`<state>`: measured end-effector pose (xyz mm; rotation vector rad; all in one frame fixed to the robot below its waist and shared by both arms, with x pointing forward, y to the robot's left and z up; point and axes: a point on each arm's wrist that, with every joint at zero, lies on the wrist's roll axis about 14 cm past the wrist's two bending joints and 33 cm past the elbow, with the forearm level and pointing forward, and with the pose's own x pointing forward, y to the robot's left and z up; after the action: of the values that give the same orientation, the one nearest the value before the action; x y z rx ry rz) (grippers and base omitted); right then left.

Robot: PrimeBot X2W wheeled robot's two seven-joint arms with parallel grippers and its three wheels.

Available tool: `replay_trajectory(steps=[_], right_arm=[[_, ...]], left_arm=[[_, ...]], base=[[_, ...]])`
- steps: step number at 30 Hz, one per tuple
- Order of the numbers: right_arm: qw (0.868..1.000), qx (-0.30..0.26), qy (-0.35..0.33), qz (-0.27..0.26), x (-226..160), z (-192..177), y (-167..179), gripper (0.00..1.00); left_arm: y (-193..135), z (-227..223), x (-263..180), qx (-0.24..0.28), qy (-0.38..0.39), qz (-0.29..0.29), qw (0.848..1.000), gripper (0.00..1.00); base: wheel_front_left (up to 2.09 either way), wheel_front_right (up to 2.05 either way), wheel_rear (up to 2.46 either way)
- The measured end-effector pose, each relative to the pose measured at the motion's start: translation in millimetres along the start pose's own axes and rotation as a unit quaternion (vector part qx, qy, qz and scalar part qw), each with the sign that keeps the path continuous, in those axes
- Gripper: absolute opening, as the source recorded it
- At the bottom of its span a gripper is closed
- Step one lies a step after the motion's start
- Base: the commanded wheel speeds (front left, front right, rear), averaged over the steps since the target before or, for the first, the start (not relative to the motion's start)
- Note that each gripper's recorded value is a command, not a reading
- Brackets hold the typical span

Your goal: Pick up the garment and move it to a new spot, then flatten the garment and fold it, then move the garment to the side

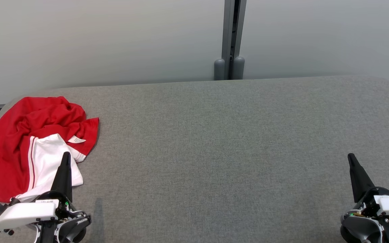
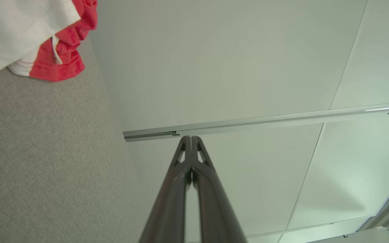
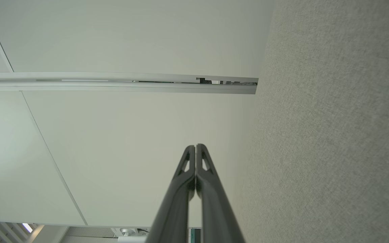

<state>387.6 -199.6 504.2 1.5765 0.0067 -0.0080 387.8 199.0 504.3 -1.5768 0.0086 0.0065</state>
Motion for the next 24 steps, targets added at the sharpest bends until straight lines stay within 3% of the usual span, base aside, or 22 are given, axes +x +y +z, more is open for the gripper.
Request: replay_trajectory(steps=[11, 12, 17, 24], right_arm=[[1.000, 0.000, 0.000, 0.000, 0, 0, 0, 0.00], [1.000, 0.001, 0.000, -0.004, -1, -1, -2, 1.00], [0.999, 0.010, -0.001, -0.040, -13, -5, -28, 1.00], [1.000, 0.004, -0.002, -0.031, -9, -11, -21, 1.00]], left_arm=[[0, 0, 0, 0.000, 0.000, 0.000, 1.000, 0.00], [3, -1, -1, -0.001, 0.000, 0.004, 1.000, 1.00], [31, -4, -15, -0.010, -0.004, 0.046, 0.999, 1.00], [26, -5, -13, -0.006, -0.012, 0.037, 0.999, 1.00]], base=[[0.00, 0.00, 0.00], [0.00, 0.00, 0.00], [0.00, 0.00, 0.00], [0.00, 0.00, 0.00]])
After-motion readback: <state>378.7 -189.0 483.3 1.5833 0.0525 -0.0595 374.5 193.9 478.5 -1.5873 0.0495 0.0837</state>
